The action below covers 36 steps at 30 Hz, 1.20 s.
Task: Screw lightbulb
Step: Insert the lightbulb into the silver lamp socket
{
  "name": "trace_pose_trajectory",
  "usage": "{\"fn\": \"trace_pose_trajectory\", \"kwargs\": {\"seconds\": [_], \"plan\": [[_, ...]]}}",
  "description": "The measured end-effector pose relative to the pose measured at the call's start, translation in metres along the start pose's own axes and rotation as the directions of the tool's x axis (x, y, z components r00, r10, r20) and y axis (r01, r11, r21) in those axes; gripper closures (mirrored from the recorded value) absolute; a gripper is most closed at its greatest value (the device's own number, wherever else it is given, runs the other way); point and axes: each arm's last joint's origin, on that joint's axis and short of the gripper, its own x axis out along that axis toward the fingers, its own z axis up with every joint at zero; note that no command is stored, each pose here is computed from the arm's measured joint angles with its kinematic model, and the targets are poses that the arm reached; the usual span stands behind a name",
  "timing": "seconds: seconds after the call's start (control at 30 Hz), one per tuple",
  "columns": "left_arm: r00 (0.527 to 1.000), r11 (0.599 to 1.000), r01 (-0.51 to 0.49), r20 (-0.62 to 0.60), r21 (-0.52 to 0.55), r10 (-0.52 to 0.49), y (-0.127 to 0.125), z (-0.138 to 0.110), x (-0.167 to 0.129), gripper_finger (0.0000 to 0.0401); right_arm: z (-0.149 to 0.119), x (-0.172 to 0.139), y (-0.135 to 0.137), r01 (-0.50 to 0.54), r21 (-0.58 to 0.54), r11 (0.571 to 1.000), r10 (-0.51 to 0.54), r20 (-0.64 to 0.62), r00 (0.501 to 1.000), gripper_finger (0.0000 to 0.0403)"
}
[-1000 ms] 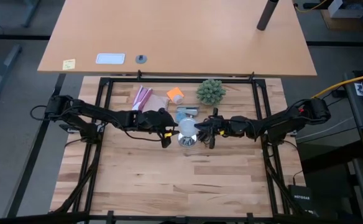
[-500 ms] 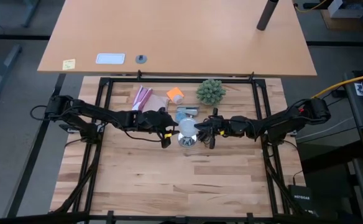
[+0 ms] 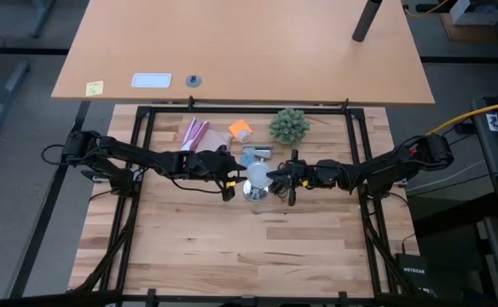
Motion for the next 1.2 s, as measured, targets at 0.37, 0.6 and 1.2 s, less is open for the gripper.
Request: {"fn": "trace_pose_trajectory", "kwargs": {"seconds": [0.37, 0.6, 1.2], "plan": [[0.999, 0.998, 0.003, -0.033, -0.06, -0.005, -0.003, -0.002, -0.001, 0.0251, 0.001, 0.0, 0.0, -0.001, 0.002, 1.0, 0.001, 0.012, 1.0, 0.0386], [0.998, 0.998, 0.013, -0.059, -0.065, -0.017, -0.007, -0.005, -0.002, 0.0251, 0.003, 0.001, 0.0, 0.002, -0.015, 1.0, -0.001, 0.03, 1.0, 0.0386], [0.99, 0.992, 0.1, -0.089, -0.081, -0.107, -0.019, -0.009, -0.005, 0.0251, 0.003, 0.0, -0.002, 0.038, -0.015, 0.999, -0.037, 0.037, 0.999, 0.0386]]}}
